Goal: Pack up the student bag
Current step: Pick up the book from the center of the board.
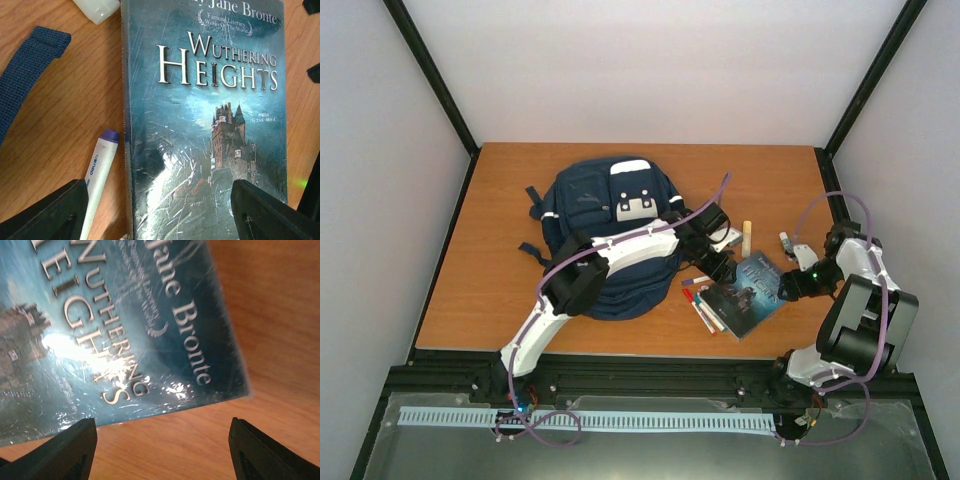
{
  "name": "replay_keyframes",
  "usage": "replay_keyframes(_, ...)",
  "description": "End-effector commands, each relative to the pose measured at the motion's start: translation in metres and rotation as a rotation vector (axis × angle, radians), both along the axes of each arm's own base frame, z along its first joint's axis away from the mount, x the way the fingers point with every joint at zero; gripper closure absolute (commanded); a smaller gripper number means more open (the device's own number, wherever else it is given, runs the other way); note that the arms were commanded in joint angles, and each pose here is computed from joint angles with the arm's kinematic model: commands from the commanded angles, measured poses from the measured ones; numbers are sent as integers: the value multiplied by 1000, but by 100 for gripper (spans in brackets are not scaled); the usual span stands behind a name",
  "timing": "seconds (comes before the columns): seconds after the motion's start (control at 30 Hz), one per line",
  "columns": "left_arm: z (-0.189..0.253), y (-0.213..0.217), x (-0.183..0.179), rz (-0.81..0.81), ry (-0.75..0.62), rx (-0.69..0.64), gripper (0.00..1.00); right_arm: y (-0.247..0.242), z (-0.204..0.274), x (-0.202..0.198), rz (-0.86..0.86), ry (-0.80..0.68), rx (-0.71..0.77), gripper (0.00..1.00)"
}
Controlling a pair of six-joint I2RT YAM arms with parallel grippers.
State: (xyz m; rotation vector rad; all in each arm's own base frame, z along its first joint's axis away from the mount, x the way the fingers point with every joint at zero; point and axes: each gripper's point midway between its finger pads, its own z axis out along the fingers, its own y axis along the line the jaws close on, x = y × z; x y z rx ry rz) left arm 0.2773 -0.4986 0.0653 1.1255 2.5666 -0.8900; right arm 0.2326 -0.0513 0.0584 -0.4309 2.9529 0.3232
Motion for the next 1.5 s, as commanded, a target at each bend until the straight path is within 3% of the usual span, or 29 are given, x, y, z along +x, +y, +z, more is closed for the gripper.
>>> replay_keyframes(0.0,3,1,-7,-1,31,0,20,10,-14,-25,21,98,70,26)
replay_keyframes(0.5,-11,-2,-36,-51,88,-15,23,14,-44,-6,-2,116,155,38)
replay_keyframes(1.07,2,-31,-17,-49,45,-60,23,12,-40,43,-60,37,222,43)
replay_keyframes(1.47,15,-15,-19,29,56,-36,21,38,-36,80,-28,2,265,44)
